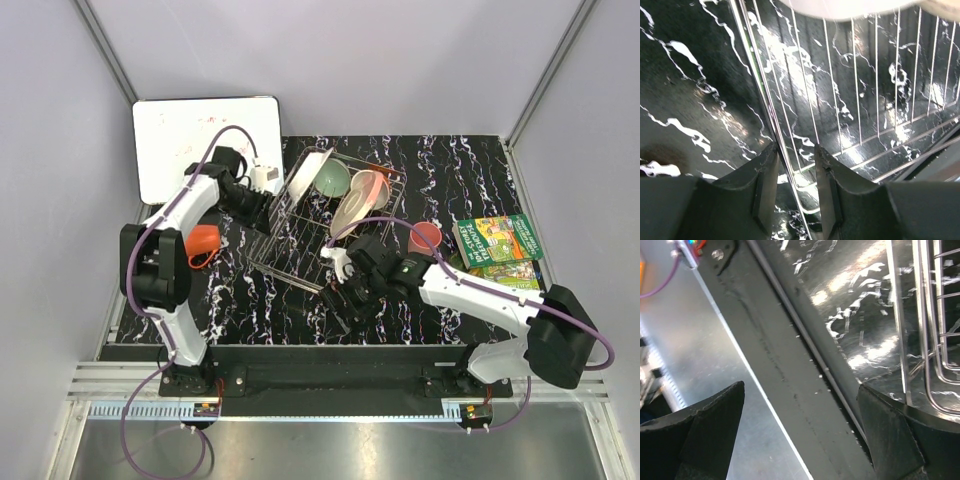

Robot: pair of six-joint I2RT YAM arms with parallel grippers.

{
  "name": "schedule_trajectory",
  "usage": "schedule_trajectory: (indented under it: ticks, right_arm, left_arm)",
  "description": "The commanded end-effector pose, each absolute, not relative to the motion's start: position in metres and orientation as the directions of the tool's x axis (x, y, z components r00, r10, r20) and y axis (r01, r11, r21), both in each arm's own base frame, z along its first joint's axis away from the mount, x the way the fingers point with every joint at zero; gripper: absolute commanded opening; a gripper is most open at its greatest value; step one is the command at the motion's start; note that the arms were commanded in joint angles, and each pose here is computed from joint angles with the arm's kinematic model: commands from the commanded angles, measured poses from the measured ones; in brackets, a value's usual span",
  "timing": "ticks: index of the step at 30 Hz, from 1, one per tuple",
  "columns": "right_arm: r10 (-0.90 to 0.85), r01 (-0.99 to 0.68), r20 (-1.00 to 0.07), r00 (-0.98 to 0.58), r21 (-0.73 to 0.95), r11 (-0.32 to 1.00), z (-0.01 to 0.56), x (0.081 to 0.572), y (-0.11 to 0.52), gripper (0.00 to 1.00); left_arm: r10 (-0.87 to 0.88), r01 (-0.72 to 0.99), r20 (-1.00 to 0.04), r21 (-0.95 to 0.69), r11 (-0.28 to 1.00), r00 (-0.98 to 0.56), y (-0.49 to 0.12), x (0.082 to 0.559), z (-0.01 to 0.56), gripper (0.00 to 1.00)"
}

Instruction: Load the mixed dishes into the dish rack

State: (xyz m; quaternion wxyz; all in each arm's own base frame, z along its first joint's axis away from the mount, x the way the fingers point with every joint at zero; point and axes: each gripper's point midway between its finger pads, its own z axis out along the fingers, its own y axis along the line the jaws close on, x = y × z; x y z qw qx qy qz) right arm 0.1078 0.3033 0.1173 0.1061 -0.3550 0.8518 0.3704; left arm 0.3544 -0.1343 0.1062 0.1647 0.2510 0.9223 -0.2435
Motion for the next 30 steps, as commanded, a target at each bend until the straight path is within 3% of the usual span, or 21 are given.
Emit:
schedule_trajectory:
  ticks: [1,11,30]
  right_arm:
    - [-0.475,-0.668,-0.486,-0.733,0.382,0.639,0.106,0.149,0.292,1.0]
    - [-0.416,-0.592,-0.487,-0.768,0.295,0.75,0.097,0.169,0.276,1.0]
    - [-0.39,-0.544,-0.479,-0.787,0.241,0.804,0.086,0.189,0.264,1.0]
  left_arm:
    - [0.374,0.582,-0.478,-0.424,0.694,-0.795,-0.151,0.333,0.135,0.37]
    - [0.431,0.593,-0.414,-0.462,0.659,-0.802,-0.153,0.291,0.112,0.35]
    - [0.483,0.613,-0.378,-0.467,0.637,-0.79,-0.142,0.238,0.112,0.34]
